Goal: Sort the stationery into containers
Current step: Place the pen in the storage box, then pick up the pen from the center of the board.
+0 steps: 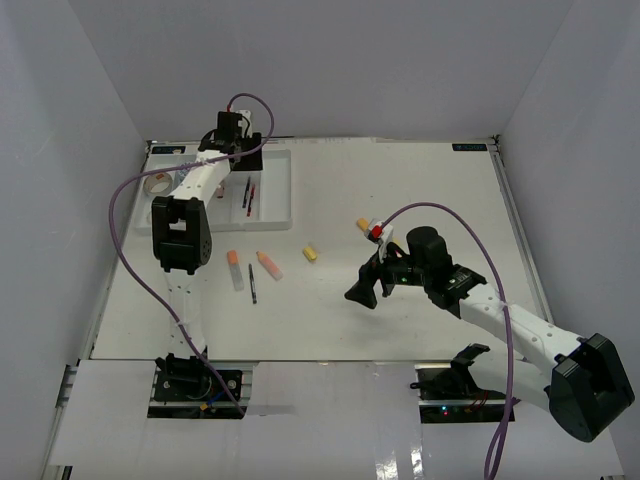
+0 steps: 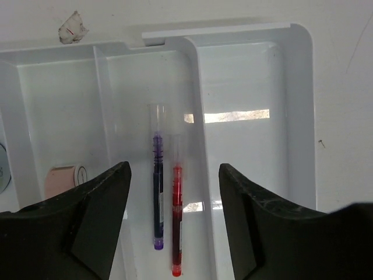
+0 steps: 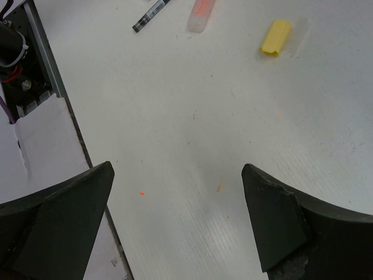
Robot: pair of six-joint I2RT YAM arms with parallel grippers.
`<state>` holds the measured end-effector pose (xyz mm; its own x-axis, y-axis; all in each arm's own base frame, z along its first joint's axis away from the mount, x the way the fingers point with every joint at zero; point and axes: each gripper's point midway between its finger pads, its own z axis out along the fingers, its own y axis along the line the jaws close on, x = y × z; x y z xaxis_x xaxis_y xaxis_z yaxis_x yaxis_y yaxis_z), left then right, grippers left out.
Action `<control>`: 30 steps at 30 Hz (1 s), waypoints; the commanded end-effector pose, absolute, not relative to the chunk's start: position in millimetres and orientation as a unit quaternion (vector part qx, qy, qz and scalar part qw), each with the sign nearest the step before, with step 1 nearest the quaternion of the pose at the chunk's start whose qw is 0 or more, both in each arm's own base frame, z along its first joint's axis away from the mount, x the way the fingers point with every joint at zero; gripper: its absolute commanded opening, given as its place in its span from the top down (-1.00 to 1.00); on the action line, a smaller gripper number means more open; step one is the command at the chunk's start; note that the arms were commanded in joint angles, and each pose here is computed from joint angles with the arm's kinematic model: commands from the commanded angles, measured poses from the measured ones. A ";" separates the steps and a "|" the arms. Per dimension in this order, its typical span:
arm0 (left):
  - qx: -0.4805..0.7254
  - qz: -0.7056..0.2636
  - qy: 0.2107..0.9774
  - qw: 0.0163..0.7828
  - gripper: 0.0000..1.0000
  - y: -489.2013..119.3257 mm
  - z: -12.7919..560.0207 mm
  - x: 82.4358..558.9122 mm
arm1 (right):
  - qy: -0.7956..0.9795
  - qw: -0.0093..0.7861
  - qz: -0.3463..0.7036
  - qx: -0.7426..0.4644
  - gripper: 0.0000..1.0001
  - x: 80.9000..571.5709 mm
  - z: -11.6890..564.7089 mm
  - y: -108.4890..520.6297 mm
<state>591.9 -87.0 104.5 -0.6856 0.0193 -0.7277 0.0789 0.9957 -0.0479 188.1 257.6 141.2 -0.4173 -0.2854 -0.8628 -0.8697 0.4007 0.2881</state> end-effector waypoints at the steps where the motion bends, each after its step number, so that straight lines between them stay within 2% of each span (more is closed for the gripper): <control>1: 0.012 -0.054 0.893 0.447 -0.46 -86.6 164.1 599.2 | 0.741 0.401 0.381 -0.380 -0.93 196.5 155.9 257.6; 6: -0.031 -0.079 0.877 0.474 -0.73 -85.9 219.1 571.0 | 0.752 0.411 0.361 -0.368 -0.93 199.8 161.0 249.9; 8: -0.077 -0.082 0.884 0.455 -0.81 -81.8 211.6 545.8 | 0.753 0.420 0.354 -0.362 -0.93 200.6 164.3 246.3; 9: -0.099 -0.080 0.873 0.470 -0.95 -75.4 235.5 529.6 | 0.758 0.425 0.345 -0.355 -0.94 202.8 162.8 243.0; 10: -0.112 -0.084 0.874 0.466 -0.96 -74.3 236.0 517.3 | 0.760 0.428 0.341 -0.350 -0.94 203.9 163.3 241.2; 11: -0.131 -0.090 0.886 0.436 -0.96 -74.5 213.4 496.9 | 0.760 0.434 0.339 -0.345 -0.94 204.1 165.8 239.2; 14: -0.154 -0.125 0.880 0.431 -0.96 -78.9 225.1 453.1 | 0.769 0.443 0.329 -0.324 -0.94 206.3 166.5 232.7; 15: -0.155 -0.124 0.893 0.403 -0.96 -81.0 200.0 432.2 | 0.770 0.444 0.329 -0.319 -0.94 206.0 166.9 231.7; 16: -0.156 -0.132 0.887 0.415 -0.96 -81.2 212.3 416.1 | 0.773 0.442 0.331 -0.312 -0.94 204.7 165.3 230.8; 19: -0.145 -0.141 0.896 0.395 -0.96 -90.7 194.1 371.5 | 0.775 0.446 0.330 -0.302 -0.95 202.9 164.1 227.3; 23: -0.136 -0.151 0.916 0.346 -0.80 -97.7 165.1 323.7 | 0.779 0.444 0.333 -0.293 -0.95 201.1 161.2 226.0; 27: -0.115 -0.154 0.937 0.290 -0.51 -112.4 132.0 284.6 | 0.781 0.440 0.339 -0.287 -0.96 199.2 157.1 226.4; 30: -0.108 -0.129 0.954 0.247 -0.42 -114.7 99.9 263.7 | 0.781 0.439 0.340 -0.287 -0.96 198.6 156.0 226.7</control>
